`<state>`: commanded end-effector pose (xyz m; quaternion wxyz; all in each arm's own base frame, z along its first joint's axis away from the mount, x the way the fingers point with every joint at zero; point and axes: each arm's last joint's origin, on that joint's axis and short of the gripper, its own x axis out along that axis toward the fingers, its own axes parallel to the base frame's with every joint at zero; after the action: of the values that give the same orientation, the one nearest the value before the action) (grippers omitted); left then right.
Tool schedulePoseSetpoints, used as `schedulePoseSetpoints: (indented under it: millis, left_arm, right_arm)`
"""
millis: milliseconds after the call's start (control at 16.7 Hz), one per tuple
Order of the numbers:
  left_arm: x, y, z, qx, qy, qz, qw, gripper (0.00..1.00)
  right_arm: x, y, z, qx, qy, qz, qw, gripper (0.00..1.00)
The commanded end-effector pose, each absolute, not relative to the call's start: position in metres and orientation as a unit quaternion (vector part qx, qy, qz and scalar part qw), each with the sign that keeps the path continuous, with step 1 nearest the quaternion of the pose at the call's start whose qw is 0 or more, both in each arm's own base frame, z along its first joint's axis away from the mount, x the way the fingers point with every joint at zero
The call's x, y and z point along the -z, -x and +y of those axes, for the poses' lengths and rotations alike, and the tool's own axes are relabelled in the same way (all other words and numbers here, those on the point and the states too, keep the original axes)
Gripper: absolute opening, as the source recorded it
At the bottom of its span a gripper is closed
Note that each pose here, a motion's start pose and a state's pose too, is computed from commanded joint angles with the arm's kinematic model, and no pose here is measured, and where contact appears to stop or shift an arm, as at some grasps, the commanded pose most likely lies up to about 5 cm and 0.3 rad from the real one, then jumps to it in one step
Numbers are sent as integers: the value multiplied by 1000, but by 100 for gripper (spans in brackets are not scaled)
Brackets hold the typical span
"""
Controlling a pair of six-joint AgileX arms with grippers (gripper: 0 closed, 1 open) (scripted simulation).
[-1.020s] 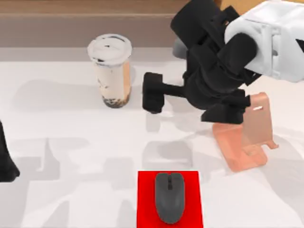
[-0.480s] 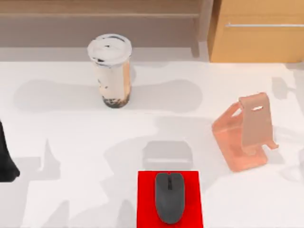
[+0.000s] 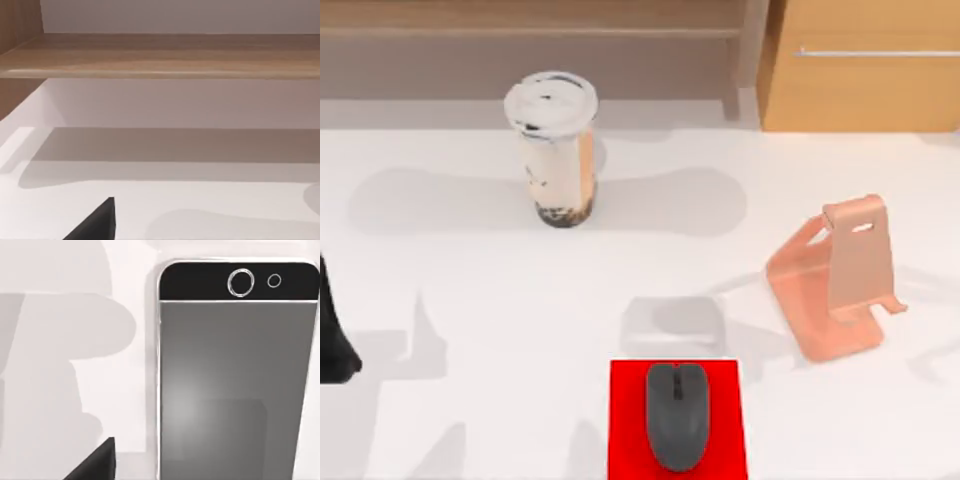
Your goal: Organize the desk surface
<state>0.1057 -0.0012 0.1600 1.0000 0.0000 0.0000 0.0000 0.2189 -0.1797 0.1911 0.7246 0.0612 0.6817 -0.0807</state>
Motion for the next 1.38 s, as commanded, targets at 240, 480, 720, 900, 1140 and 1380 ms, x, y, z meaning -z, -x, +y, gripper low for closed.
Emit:
schedulePoseSetpoints:
  millis: [240,480,720,900,1140,1380]
  left_arm:
    - [-160,-106,-1,0,0,0,1000,100]
    - [-160,-106,-1,0,0,0,1000,100]
    - [-160,-106,-1,0,0,0,1000,100]
    - [-160,-106,-1,0,0,0,1000,100]
    - [-160,-106,-1,0,0,0,1000,100]
    - [-160,-106,-1,0,0,0,1000,100]
  right_arm:
    - [-179,-207,-185,72,-72,703,703,100]
    - [-179,-208,-184,72,-70,702,705,100]
    - [-155,-209,-186,72,-71,703,704,100]
    - [-129,-209,-186,72,-71,703,704,100]
    - [-109,-207,-185,72,-72,703,703,100]
    - [-109,-207,-185,72,-72,703,703,92]
